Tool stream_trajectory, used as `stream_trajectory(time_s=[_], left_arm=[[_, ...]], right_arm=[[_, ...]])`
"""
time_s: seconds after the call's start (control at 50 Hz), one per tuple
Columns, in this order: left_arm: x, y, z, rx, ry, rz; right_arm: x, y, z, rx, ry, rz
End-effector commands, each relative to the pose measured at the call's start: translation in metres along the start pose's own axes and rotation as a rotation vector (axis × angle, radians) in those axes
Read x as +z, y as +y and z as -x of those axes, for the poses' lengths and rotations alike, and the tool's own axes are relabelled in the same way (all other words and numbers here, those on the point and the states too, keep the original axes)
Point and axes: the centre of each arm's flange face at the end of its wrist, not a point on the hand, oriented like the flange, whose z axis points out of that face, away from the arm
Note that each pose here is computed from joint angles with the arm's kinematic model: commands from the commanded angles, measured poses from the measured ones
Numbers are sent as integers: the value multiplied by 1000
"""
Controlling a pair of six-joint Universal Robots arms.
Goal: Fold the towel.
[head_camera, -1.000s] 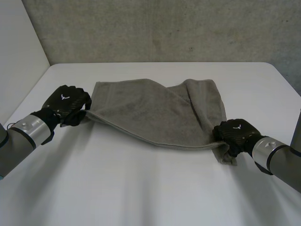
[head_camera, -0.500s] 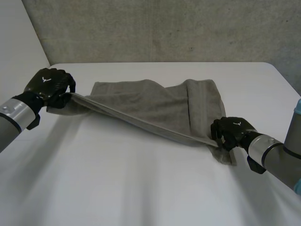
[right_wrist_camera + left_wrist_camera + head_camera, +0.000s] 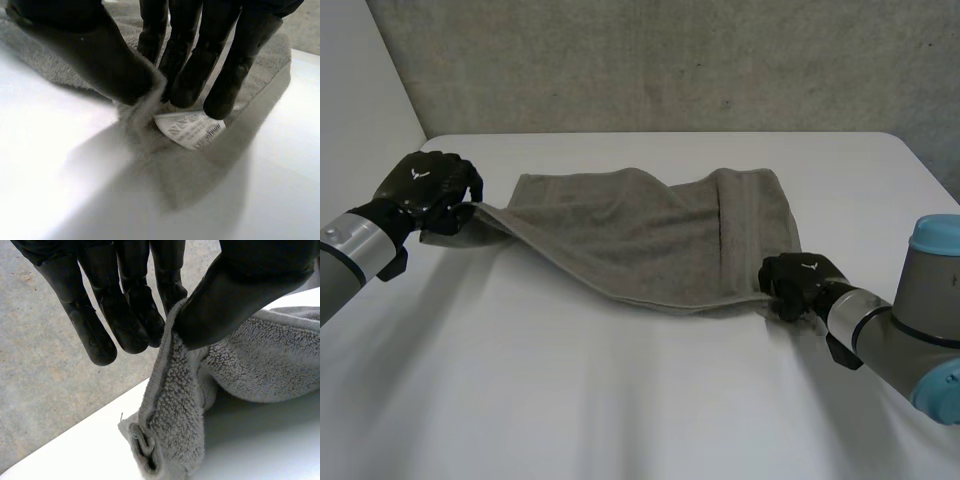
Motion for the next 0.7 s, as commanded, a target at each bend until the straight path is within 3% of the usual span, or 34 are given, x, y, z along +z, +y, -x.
stream_trajectory(time_s=[0.02, 0.12, 0.18, 0.22, 0.34, 0.4, 0.52, 0.7], left_arm=[[-3, -3, 2, -6, -5, 8], [-22, -44, 1, 13, -17, -16], [-27, -56, 0, 25, -22, -31], [-40, -89, -3, 65, -37, -95], [-64, -143, -7, 57, -59, -235], [-67, -150, -3, 25, -68, -255], [-66, -142, 9, 13, -79, -233], [-31, -78, 28, -113, -20, -82]], right_arm=[[-21, -37, -2, -35, 0, -70], [-66, -109, -22, -207, 88, -233], [-83, -126, -26, -253, 111, -252], [-112, -153, -27, -327, 131, -265], [-148, -182, -21, -403, 89, -248], [-157, -191, -19, -444, 84, -266], [-155, -194, -29, -466, 104, -262], [-102, -165, -48, -459, 48, -132]])
